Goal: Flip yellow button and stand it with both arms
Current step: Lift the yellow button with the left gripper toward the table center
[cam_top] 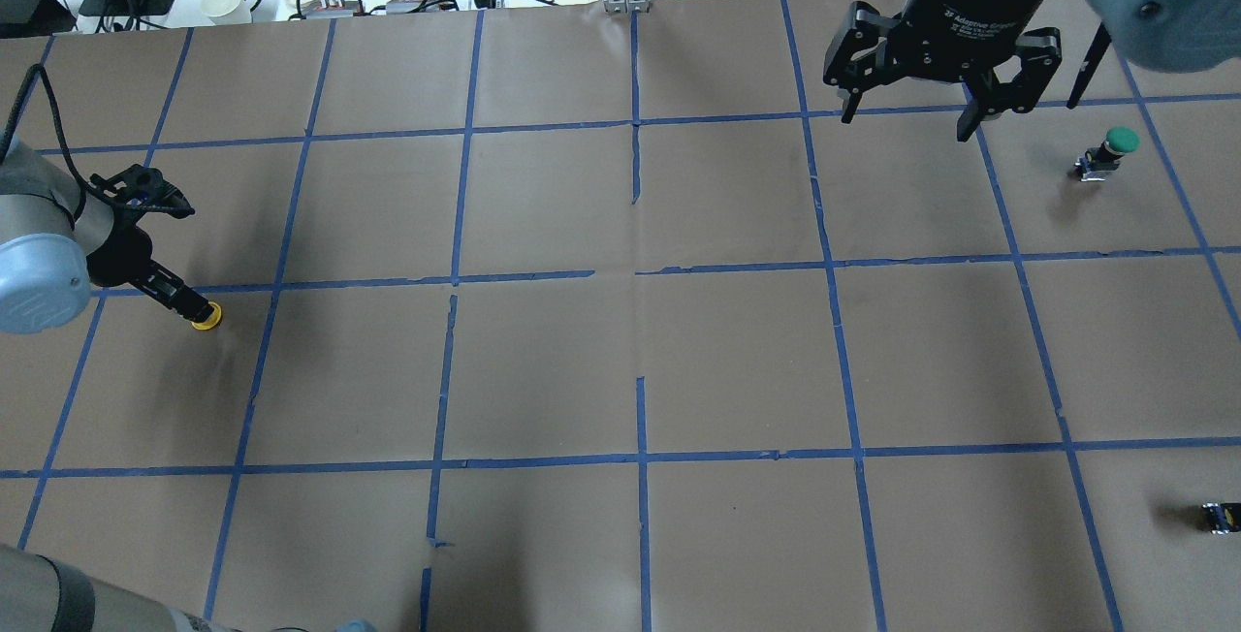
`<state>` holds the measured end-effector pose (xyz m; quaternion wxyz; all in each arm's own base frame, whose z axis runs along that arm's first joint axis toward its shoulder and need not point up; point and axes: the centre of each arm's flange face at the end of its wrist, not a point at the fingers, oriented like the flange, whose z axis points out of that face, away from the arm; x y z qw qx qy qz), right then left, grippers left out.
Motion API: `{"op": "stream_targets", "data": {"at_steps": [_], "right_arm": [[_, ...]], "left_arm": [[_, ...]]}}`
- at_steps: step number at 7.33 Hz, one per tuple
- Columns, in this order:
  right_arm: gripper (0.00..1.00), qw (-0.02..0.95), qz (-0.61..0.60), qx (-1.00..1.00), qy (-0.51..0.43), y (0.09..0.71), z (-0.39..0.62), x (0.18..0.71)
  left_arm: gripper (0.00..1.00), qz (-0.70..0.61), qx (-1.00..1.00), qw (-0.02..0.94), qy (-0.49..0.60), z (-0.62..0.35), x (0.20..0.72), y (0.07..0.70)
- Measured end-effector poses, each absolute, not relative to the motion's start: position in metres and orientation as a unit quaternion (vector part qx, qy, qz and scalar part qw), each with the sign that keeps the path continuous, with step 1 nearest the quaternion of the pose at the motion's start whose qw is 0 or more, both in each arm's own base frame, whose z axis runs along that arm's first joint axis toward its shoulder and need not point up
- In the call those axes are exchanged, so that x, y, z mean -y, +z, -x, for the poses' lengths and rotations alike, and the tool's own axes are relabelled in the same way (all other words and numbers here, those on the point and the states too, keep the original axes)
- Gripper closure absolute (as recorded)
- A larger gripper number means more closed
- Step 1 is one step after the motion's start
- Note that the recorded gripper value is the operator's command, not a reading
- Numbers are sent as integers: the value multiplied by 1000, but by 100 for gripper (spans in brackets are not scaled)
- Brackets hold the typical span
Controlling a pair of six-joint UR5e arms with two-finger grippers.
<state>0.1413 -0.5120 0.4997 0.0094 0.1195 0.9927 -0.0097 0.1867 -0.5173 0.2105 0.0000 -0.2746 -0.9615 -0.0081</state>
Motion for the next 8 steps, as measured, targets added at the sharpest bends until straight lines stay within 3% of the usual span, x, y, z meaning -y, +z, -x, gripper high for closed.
{"op": "stream_targets", "data": {"at_steps": [4, 8], "right_arm": [[0, 8, -120, -993, -10, 500, -140, 512], [0, 9, -122, -992, -12, 503, -140, 511]], "left_arm": [[95, 288, 958, 3, 9, -158, 526, 250], [95, 236, 958, 163, 23, -19, 521, 332]]}}
